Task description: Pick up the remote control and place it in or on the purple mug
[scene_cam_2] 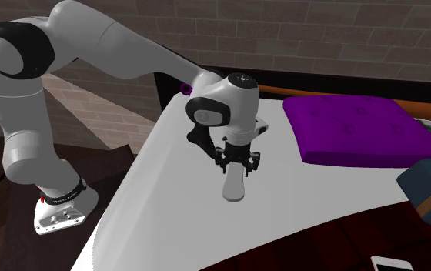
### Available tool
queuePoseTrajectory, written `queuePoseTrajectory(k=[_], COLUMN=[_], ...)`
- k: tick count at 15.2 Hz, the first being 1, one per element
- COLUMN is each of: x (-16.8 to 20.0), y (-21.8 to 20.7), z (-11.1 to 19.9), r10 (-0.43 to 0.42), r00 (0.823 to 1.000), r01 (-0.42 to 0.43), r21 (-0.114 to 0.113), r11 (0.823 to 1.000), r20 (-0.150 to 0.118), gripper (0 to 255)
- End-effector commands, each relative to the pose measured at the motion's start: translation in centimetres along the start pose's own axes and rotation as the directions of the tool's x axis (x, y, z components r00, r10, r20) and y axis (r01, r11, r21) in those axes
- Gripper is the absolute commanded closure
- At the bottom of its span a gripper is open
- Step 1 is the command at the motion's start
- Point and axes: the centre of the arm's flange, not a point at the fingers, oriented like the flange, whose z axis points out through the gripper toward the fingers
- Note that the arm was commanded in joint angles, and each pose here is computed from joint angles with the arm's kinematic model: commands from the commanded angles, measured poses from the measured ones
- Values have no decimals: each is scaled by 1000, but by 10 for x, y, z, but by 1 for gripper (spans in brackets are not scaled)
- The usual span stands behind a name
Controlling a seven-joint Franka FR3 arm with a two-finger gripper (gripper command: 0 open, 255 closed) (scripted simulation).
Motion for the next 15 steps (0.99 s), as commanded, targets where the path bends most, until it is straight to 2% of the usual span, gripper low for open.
queuePoseTrajectory(k=[1,8,15], x=[0,0,0], y=[0,0,1], z=[0,0,-37], r10=[0,0,0], r00=[1000,1000,1000], r01=[0,0,0], r21=[0,0,0], r11=[1000,1000,1000], r20=[0,0,0], gripper=[255,255,255])
